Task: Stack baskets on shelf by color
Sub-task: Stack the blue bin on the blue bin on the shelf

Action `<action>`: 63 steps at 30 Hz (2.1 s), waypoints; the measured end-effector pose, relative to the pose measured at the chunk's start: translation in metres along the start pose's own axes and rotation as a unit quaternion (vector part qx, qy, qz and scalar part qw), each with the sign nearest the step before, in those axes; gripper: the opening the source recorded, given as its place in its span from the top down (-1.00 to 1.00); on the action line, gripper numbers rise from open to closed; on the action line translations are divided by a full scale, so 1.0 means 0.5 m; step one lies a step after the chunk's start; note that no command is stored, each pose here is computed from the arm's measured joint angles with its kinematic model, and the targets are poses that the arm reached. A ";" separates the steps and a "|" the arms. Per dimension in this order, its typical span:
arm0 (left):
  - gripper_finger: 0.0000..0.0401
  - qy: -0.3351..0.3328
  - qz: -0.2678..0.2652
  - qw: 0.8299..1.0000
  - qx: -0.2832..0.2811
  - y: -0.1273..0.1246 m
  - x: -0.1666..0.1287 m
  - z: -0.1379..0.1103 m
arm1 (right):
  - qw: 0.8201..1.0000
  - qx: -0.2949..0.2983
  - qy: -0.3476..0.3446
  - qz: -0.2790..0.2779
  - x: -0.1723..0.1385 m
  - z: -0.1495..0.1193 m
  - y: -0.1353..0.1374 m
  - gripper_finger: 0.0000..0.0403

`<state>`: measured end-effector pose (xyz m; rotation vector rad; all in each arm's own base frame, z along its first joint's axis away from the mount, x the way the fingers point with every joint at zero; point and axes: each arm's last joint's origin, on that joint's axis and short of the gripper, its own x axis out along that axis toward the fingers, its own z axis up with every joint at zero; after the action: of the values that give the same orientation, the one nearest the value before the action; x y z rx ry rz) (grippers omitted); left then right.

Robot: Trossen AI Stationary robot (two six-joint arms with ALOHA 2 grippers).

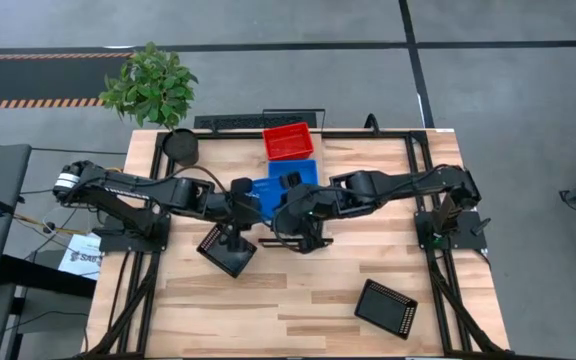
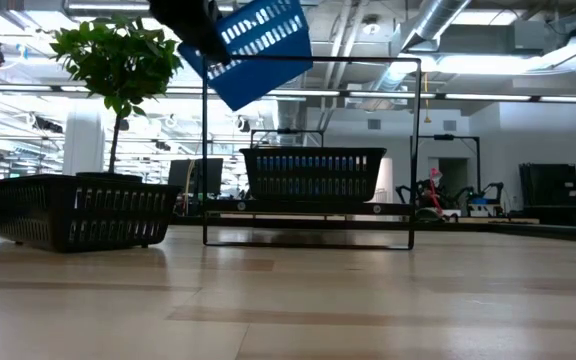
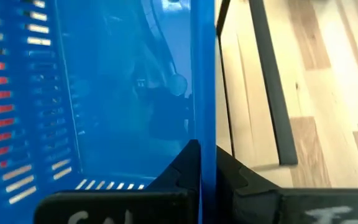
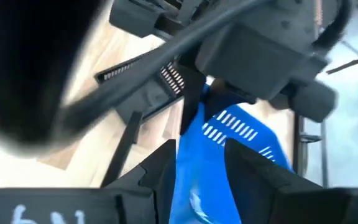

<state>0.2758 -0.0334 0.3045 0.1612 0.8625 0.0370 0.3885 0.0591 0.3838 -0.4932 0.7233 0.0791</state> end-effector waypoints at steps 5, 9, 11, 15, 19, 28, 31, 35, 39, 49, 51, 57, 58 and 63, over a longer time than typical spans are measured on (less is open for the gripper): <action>1.00 -0.024 0.001 1.000 0.003 0.000 0.000 0.010 | 1.000 0.002 0.018 0.015 0.000 -0.008 0.004 0.22; 1.00 -0.037 0.001 0.999 0.004 0.000 -0.001 0.014 | 0.999 0.020 0.032 0.017 0.000 -0.015 0.001 0.21; 1.00 -0.040 -0.006 0.999 0.004 0.000 -0.001 0.015 | 0.998 0.032 0.042 0.018 0.001 -0.020 -0.002 0.21; 1.00 -0.056 -0.014 0.998 0.002 -0.001 -0.001 0.022 | 0.997 0.048 0.061 0.018 0.002 -0.030 -0.009 0.27; 1.00 -0.066 -0.014 0.998 0.005 -0.001 -0.001 0.026 | 0.996 0.061 0.065 0.016 0.003 -0.033 -0.014 0.37; 1.00 -0.081 -0.010 0.997 0.013 -0.001 -0.002 0.031 | 0.995 0.059 0.082 0.022 0.001 -0.039 -0.011 0.74; 1.00 -0.086 -0.007 0.996 0.018 0.000 -0.003 0.033 | 0.994 0.057 0.085 0.024 0.001 -0.040 -0.010 0.93; 0.99 -0.089 0.010 0.996 0.023 0.001 -0.003 0.035 | 0.994 0.060 0.087 0.019 0.001 -0.041 -0.011 0.94; 0.83 -0.106 0.016 0.993 0.041 0.001 -0.007 0.042 | 0.995 0.061 0.078 0.015 0.002 -0.037 -0.010 0.97; -0.07 -0.139 0.078 0.986 0.051 -0.005 -0.096 0.028 | 0.994 0.052 0.092 -0.001 0.007 -0.051 -0.037 0.99; -0.20 -0.159 0.095 0.982 0.037 -0.002 -0.132 0.021 | 0.994 0.057 0.098 -0.010 0.010 -0.059 -0.056 0.99; -0.33 -0.249 0.093 0.964 -0.010 0.010 -0.260 -0.016 | 0.992 0.069 0.096 -0.043 -0.012 -0.089 -0.130 0.99; -0.33 -0.264 0.088 0.960 -0.019 0.013 -0.280 -0.023 | 0.992 0.072 0.091 -0.045 -0.023 -0.093 -0.143 0.99; -0.30 -0.328 0.056 0.942 -0.050 0.027 -0.359 -0.063 | 0.994 0.093 0.030 -0.054 -0.076 -0.136 -0.183 0.99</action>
<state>0.1356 -0.0336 0.4218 0.1148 0.1832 0.1255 0.3396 -0.0492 0.4020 -0.3565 0.7543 -0.1047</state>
